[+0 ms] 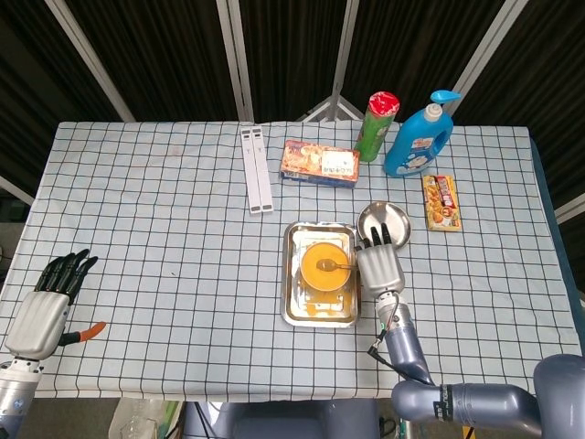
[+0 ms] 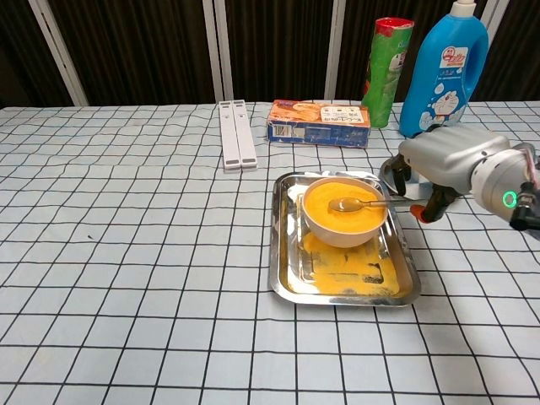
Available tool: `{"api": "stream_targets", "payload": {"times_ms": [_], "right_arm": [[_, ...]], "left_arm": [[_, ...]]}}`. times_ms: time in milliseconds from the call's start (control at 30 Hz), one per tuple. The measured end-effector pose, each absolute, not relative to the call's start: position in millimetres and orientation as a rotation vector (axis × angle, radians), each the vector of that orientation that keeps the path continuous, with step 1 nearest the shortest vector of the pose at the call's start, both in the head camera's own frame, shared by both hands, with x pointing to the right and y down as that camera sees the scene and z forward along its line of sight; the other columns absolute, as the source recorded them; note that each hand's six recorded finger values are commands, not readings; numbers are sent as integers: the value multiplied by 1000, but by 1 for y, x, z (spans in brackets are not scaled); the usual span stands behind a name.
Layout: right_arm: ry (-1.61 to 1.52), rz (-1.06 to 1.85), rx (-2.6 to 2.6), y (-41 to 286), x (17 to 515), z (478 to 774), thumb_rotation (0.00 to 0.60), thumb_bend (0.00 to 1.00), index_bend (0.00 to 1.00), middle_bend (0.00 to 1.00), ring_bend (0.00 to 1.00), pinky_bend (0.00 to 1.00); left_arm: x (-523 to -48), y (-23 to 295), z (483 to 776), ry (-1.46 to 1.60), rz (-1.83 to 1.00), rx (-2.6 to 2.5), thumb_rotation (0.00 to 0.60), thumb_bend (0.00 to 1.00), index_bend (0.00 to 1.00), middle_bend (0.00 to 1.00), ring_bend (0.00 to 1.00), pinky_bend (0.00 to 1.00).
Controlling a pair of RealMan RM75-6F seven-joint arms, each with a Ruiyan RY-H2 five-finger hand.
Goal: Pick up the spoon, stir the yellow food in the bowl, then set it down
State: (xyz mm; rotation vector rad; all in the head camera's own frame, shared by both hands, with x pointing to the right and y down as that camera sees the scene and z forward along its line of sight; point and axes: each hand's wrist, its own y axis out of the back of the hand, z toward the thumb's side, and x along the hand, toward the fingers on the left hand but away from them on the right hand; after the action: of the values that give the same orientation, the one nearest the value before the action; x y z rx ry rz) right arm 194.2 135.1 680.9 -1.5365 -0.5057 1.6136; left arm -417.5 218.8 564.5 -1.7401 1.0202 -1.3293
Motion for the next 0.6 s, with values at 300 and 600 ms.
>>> {"api": "stream_targets", "payload": {"times_ms": [300, 600], "right_arm": [[-526, 1618, -1532, 130, 198, 680, 600, 449, 433, 308, 103, 0], [-520, 1609, -1546, 130, 194, 679, 600, 448, 433, 326, 130, 0]], "left_arm": [[-418, 219, 565, 1022, -1331, -1740, 600, 0, 0, 0, 0, 35], [-418, 219, 565, 1023, -1332, -1742, 600, 0, 0, 0, 0, 36]]}}
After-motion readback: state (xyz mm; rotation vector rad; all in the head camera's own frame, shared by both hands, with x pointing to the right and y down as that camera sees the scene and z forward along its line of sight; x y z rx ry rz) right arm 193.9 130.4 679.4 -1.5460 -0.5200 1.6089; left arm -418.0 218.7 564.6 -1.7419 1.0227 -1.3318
